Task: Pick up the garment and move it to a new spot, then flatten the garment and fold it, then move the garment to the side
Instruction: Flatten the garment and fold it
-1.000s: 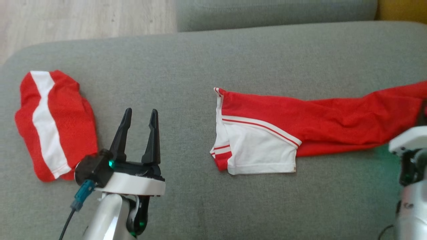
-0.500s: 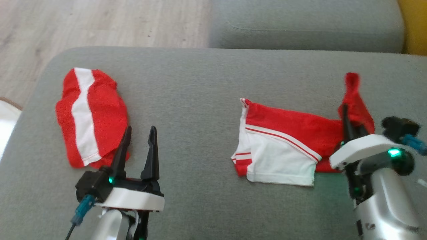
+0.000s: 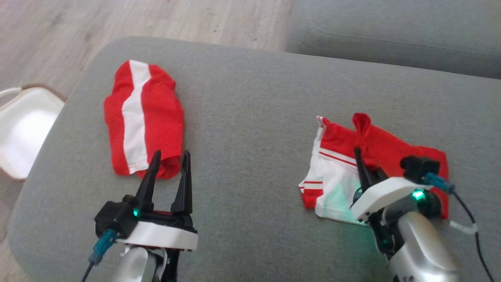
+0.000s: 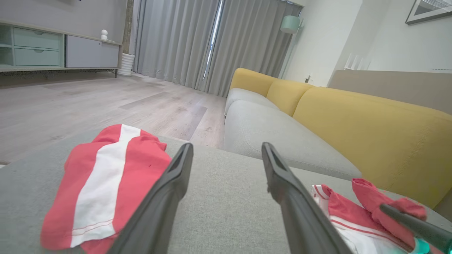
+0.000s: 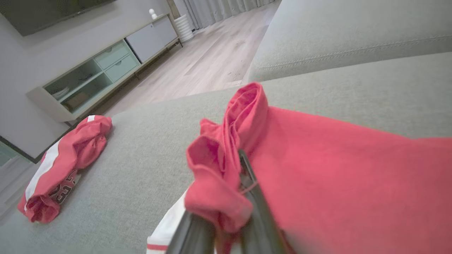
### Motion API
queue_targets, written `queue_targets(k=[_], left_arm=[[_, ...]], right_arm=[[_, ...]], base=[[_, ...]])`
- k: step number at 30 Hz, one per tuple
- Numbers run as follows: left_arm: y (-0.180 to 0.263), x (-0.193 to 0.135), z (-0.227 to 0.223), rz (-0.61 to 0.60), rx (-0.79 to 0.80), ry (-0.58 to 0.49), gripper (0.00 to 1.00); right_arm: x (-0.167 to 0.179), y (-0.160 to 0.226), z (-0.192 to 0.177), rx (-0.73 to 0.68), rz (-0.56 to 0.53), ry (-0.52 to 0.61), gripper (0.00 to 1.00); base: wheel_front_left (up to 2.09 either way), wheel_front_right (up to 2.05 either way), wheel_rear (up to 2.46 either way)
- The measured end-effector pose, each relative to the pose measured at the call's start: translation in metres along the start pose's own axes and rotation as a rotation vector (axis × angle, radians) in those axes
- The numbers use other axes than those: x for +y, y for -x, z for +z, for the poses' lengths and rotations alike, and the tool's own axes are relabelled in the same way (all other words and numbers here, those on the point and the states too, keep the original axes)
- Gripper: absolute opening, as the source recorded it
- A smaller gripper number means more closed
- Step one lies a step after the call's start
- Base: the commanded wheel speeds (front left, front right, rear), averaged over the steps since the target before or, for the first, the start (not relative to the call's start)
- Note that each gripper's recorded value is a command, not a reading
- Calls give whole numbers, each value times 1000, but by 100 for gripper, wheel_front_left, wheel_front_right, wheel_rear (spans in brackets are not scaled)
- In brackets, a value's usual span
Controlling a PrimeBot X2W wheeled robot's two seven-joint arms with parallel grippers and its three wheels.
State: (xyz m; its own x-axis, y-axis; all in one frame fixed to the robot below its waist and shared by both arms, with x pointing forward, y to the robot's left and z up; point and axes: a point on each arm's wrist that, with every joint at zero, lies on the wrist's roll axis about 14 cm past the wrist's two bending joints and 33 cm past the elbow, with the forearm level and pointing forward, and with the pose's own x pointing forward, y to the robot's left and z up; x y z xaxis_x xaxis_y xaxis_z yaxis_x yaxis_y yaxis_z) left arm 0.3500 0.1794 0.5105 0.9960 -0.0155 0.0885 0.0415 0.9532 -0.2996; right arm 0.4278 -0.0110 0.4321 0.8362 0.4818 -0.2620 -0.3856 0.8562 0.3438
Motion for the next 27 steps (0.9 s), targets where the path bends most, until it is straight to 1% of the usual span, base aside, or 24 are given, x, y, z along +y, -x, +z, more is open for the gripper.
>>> queue_targets(k=[5,10,11,16,20,24,27], left_arm=[[4,10,-2,32,7,-4,100],[5,14,-8,46,28,-6,100],[5,15,-9,48,32,-6,100],[3,14,-11,44,37,-7,100],[-1,9,-10,26,36,-6,100],[-7,0,-9,-3,29,-2,100],[-11,-9,-8,-33,23,2,100]], right_arm=[[15,-8,-21,55,46,-1,0],[26,-18,-22,62,84,-7,0],[29,-19,-24,68,93,-4,100],[44,-17,-40,123,144,8,100],[53,-11,-43,134,173,9,100],[57,-7,-31,89,184,15,100],[45,-7,-8,9,150,46,100]], base=[[0,0,0],[0,0,0],[0,0,0],[0,0,0],[0,0,0],[0,0,0],[0,0,0]])
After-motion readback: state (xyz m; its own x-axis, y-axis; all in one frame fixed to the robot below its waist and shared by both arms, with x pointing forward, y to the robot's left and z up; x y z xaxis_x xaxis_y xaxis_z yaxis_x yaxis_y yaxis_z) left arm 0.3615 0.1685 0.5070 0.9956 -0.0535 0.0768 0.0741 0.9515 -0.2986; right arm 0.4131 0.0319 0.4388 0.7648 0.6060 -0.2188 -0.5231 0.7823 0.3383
